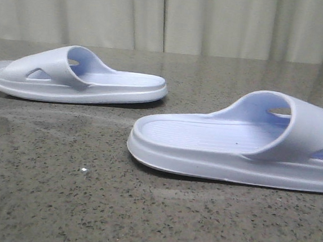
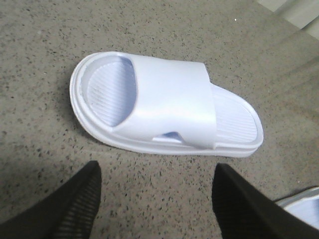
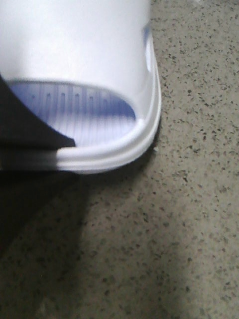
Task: Insert blue slippers together front up
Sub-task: 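Grasp each slipper's heel rim, left gripper one, right gripper the other, then lift both slippers off the table and bring them toward each other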
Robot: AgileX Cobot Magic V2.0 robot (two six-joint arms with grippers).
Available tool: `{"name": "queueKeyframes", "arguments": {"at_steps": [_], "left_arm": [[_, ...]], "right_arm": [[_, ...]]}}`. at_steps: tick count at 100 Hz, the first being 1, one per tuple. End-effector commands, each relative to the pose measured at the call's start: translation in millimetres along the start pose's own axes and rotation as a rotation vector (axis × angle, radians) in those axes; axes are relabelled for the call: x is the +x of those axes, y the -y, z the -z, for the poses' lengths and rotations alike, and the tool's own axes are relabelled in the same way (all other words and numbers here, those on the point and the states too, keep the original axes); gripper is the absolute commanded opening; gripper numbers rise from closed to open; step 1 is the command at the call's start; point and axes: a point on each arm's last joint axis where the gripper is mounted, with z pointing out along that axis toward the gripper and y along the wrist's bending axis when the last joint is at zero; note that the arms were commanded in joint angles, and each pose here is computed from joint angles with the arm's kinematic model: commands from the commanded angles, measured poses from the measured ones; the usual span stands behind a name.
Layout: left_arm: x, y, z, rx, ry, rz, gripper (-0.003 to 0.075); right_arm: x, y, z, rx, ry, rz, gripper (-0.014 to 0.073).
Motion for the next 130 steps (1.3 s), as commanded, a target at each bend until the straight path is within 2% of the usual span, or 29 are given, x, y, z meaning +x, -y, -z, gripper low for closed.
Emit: {"name": "queueKeyframes", "arguments": {"at_steps": [1, 19, 29, 61, 82, 98, 111, 130], "left_arm": [[-21.0, -2.8, -9.9, 0.054, 0.056, 0.072, 0.0424], [-36.8, -27.7, -34.2, 0.133, 0.036, 0.161, 0.0422], [-42.5, -39.8, -49.3, 0.13, 0.003, 0.186, 0.0421], [-59.1, -55.0, -77.5, 0.172, -0.046, 0.182, 0.0407], [-55.7, -60.1, -85.7, 0.193, -0.082, 0.185, 0.0296], [-51.8, -58.2, -91.1, 0.217, -0.11, 0.176, 0.0164], [-51.4, -56.2, -90.1, 0.236, -0.118, 0.172, 0.0015], [-56.3, -52.8, -80.5, 0.238, -0.087, 0.152, 0.0015]], "right_arm": [[-13.1, -1.7, 6.2, 0.015, 0.078, 0.04, -0.0104], [-13.3, -1.7, 6.2, 0.016, 0.08, 0.042, -0.0104], [-13.3, -1.7, 6.2, 0.016, 0.08, 0.042, -0.0104], [-13.9, -1.3, 6.3, 0.02, 0.087, 0.048, -0.0104], [-14.1, -1.3, 6.3, 0.021, 0.089, 0.048, -0.0104], [-14.2, -1.2, 6.3, 0.022, 0.09, 0.048, -0.0104], [-14.4, -1.1, 6.3, 0.022, 0.092, 0.048, -0.0104], [-17.9, -0.1, 7.1, 0.037, 0.126, 0.047, -0.0104]]}}
